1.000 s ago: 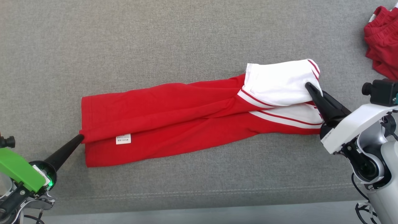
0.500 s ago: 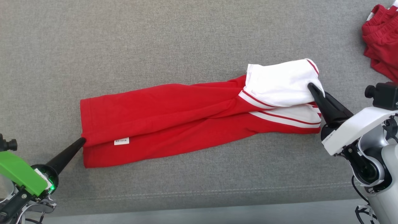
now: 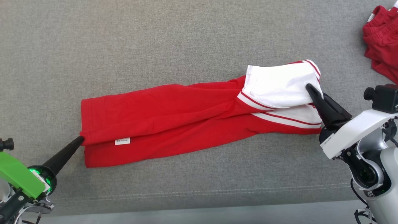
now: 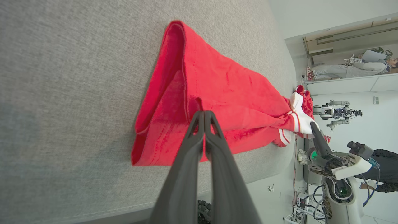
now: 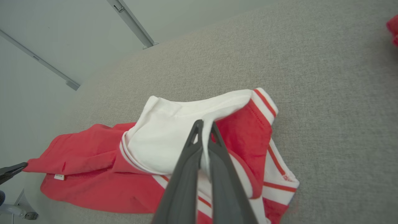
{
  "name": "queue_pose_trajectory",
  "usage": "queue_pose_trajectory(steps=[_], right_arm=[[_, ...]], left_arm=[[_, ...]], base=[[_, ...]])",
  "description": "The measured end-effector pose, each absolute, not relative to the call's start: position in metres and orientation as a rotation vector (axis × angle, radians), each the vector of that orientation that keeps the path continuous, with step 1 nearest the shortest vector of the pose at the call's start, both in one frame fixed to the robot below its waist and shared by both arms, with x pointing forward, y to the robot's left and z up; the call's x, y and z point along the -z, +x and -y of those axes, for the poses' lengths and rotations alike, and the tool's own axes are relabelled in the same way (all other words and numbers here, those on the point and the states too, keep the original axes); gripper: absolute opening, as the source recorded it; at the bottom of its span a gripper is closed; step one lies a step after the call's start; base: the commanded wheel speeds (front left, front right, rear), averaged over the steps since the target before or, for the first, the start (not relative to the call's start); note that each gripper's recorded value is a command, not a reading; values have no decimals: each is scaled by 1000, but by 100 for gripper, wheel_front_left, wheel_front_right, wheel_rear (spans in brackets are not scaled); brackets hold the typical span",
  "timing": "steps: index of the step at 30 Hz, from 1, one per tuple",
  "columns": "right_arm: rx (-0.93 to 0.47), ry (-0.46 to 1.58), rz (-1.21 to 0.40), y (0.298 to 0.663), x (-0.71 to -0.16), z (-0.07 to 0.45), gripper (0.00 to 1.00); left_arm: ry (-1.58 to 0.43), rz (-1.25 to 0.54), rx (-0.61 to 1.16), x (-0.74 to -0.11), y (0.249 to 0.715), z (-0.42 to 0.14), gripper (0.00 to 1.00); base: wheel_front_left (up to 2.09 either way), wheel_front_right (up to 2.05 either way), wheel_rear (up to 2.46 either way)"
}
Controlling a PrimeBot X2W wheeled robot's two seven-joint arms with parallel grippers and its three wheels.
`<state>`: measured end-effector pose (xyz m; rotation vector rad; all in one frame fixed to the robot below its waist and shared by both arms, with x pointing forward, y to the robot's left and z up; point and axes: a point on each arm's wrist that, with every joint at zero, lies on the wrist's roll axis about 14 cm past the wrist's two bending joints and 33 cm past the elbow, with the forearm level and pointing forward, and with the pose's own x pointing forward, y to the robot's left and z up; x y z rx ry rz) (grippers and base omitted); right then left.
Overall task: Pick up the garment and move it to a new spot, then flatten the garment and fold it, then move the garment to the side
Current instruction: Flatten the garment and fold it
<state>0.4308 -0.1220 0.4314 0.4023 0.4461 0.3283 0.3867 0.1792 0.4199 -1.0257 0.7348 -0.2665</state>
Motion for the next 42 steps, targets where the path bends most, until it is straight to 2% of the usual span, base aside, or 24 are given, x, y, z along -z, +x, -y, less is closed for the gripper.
queue_pose_trajectory(steps=[15, 28, 29, 30, 31, 34, 35, 36, 37, 38, 42], right_arm=[[-314, 399, -429, 430, -437, 128, 0], [-294, 407, -567, 409, -400, 124, 0], [-294, 407, -569, 409, -400, 123, 11], [-294, 403, -569, 409, -399, 123, 49], [-289, 398, -564, 411, -400, 124, 100], [-262, 414, -523, 420, -406, 127, 100], [-254, 419, -508, 422, -409, 128, 100], [-245, 423, -499, 424, -410, 129, 100], [-236, 431, -489, 425, -412, 130, 100], [-231, 440, -479, 425, -413, 130, 100], [-195, 477, -436, 426, -420, 133, 100]], left_arm=[[-1011, -694, 270, -430, 389, -183, 0], [-1034, -770, 230, -408, 372, -182, 0], [-1035, -771, 229, -407, 372, -182, 0], [-1036, -772, 230, -407, 372, -181, 0], [-1037, -773, 231, -407, 372, -180, 0], [-1039, -776, 233, -406, 372, -179, 0], [-1037, -768, 229, -407, 373, -180, 16], [-1035, -761, 224, -407, 374, -181, 47], [-1034, -756, 219, -407, 374, -182, 83], [-1035, -750, 218, -408, 375, -182, 100], [-1041, -713, 212, -413, 378, -184, 100]], base=[[0, 0, 0], [0, 0, 0], [0, 0, 0], [0, 0, 0], [0, 0, 0], [0, 0, 0], [0, 0, 0], [0, 0, 0], [0, 0, 0], [0, 0, 0], [0, 0, 0]])
